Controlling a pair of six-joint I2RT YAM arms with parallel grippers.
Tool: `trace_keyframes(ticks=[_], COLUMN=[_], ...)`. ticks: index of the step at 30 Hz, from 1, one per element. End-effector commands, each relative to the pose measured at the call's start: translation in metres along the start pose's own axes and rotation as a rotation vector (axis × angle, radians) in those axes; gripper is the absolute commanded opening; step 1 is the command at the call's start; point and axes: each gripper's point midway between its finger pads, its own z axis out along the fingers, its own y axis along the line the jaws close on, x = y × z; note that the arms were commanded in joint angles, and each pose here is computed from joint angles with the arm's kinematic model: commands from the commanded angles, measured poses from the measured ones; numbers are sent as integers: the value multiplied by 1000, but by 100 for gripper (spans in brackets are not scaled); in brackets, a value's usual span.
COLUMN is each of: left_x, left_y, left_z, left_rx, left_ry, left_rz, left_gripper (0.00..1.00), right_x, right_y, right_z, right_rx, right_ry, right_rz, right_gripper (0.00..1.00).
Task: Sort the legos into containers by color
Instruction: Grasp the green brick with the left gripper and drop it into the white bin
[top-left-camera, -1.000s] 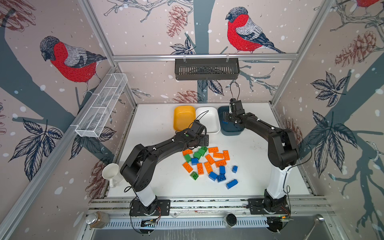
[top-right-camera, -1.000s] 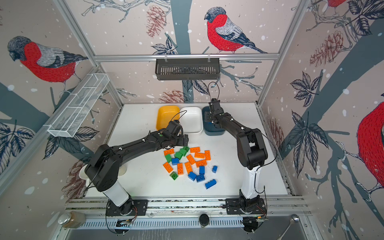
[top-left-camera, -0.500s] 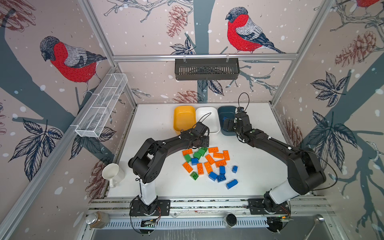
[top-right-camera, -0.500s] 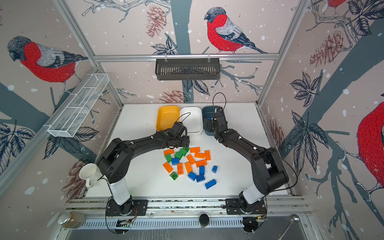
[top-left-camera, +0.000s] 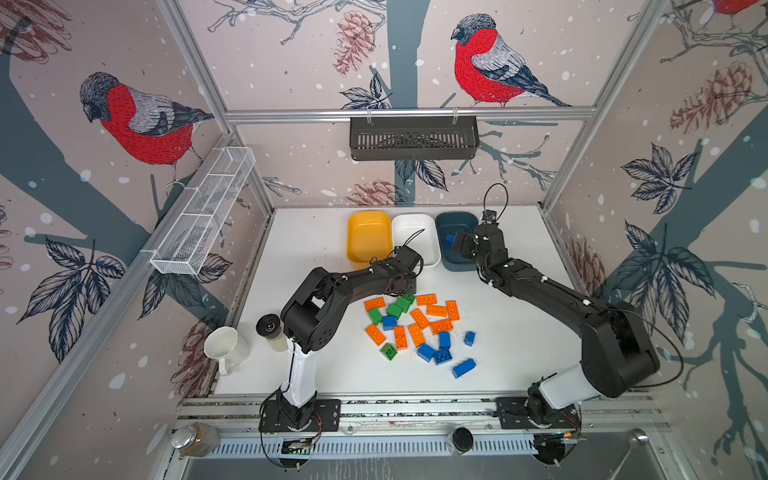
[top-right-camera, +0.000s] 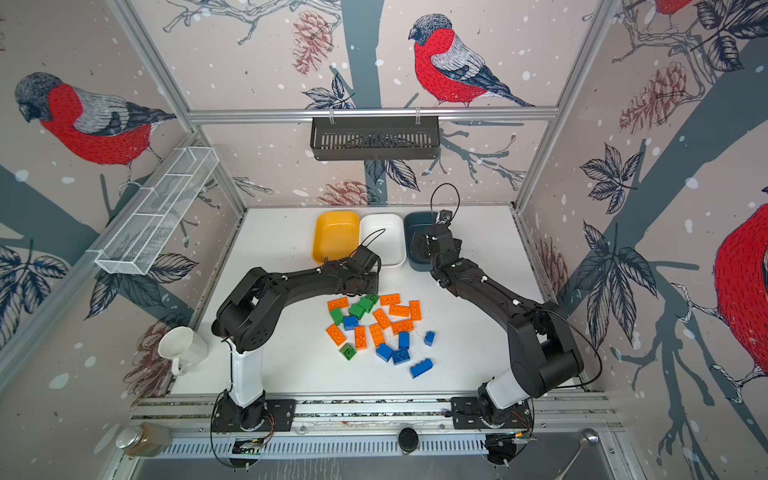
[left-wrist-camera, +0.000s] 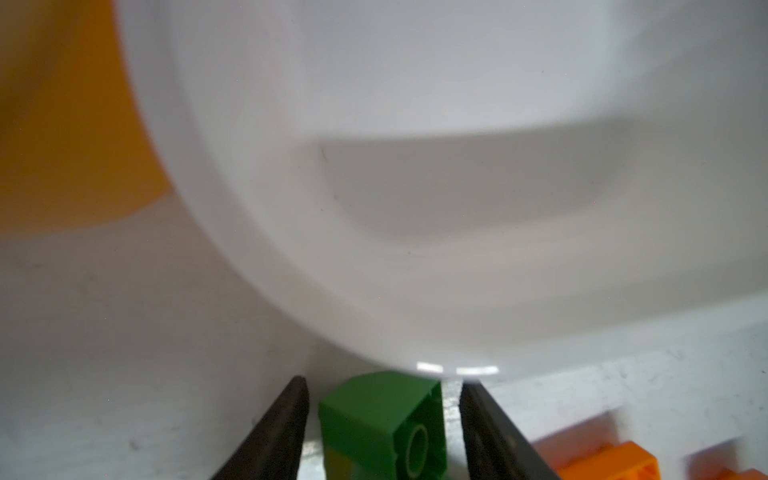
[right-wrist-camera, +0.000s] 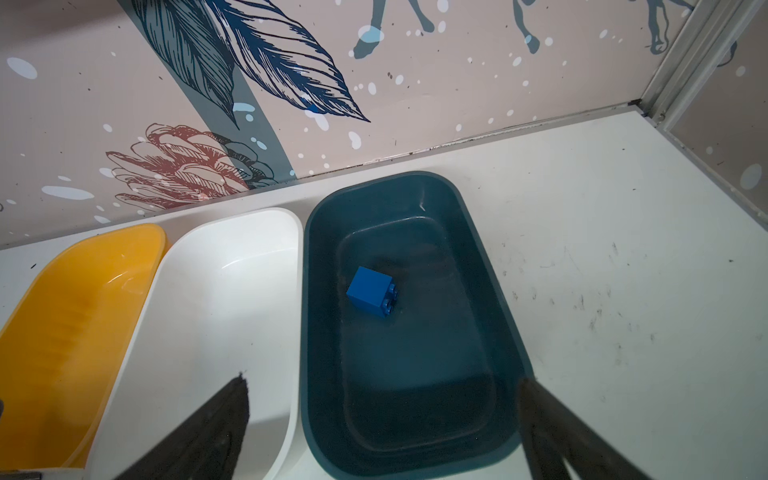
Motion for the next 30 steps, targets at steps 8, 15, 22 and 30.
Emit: trace_keyframes(ticks=[8,15,22,30], left_x=[14,6,1,-36], left_y=[7,2,2,-25], left_z=[3,-13,-23,-60], left_rx=[-23,19,20,118], left_ry=[43,0,-16,-102], left_rz=[7,14,19,23], left_gripper=[45,36,31,30], right_x=[-10,-4,7,27], right_y=[-3,12,17,39], right_z=[-2,-5,-11,-26], right_rx=[41,-37,-74,-232], right_ry=[-42,-18,3,44], right_rz=[-5,-53,-80,-118], right_gripper=[100,100,100,100])
